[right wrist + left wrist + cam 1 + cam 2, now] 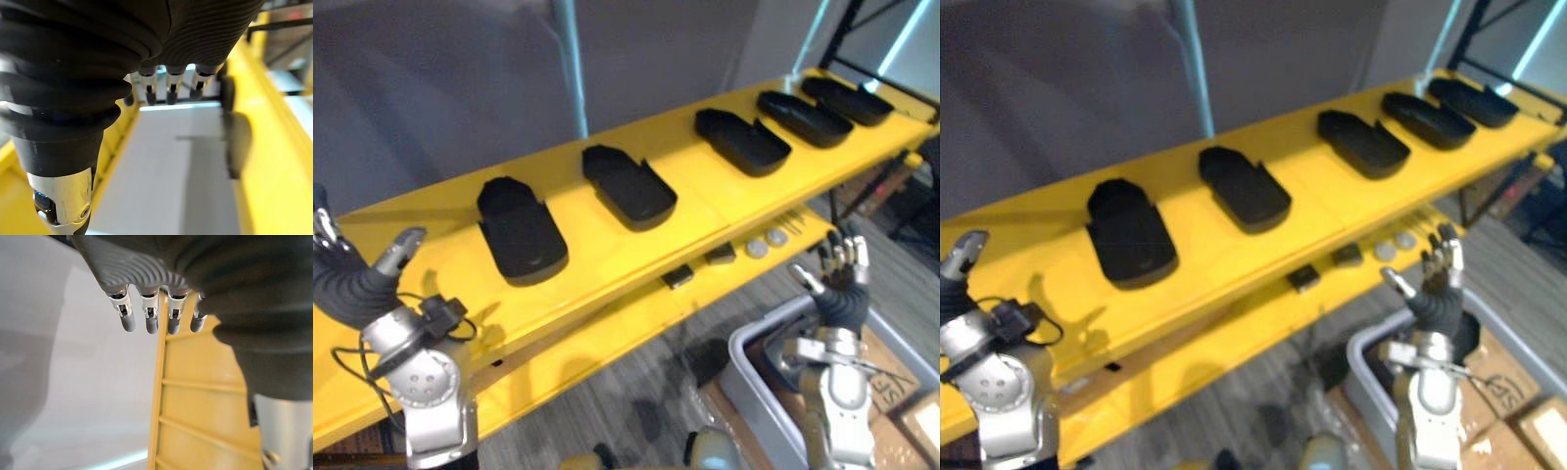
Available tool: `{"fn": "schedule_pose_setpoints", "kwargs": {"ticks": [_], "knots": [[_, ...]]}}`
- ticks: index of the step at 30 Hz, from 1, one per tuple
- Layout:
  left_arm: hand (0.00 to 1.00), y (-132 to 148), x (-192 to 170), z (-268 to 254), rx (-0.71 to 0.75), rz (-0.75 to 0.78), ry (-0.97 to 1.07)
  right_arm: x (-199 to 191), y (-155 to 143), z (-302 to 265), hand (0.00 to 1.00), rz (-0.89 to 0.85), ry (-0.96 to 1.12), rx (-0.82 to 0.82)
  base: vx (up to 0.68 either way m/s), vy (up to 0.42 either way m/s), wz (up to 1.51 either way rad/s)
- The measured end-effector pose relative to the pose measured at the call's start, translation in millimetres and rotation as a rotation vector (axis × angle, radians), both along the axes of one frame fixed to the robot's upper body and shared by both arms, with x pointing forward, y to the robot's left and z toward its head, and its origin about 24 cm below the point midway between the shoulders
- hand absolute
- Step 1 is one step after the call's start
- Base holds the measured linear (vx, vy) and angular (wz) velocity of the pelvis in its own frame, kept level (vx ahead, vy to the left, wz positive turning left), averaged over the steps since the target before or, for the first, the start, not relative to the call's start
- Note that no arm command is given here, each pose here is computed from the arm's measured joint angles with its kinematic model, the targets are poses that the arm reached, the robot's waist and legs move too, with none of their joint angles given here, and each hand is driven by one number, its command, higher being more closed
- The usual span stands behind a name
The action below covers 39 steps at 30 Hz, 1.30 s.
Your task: Walk over and take plastic housings, then place them on the shelf
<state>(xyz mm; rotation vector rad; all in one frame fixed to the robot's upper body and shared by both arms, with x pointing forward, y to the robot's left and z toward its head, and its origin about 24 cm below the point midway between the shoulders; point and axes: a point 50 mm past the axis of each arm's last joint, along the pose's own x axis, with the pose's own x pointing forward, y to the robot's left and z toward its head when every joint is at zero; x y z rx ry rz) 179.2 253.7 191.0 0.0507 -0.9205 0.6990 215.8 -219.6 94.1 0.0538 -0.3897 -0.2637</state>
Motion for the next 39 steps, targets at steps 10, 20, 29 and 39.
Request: {"fn": "schedule_pose_setpoints", "kwargs": {"ticks": [10, 20, 29, 39], "knots": [[0.0, 22, -1, -20, -0.076, 0.117, 0.067, 38, 19, 12, 0.0, 0.099, -0.078, -0.022, -0.09, -0.265, -0.51], [0.0, -9, -34, -22, -0.022, 0.042, 0.067, 6, 5, 18, 0.0, 0.079, -0.107, -0.022, -0.04, -0.15, -1.03], [0.0, -56, -6, -19, 0.115, -0.454, 0.083, -23, -17, 6, 0.0, -0.169, -0.074, 0.034, 0.01, 0.038, -0.46], [0.0, -132, 33, -129, 0.02, -1.026, 0.731, -5, 9, -22, 0.0, -0.113, 0.076, 0.108, -0.04, -0.005, -0.14]]}}
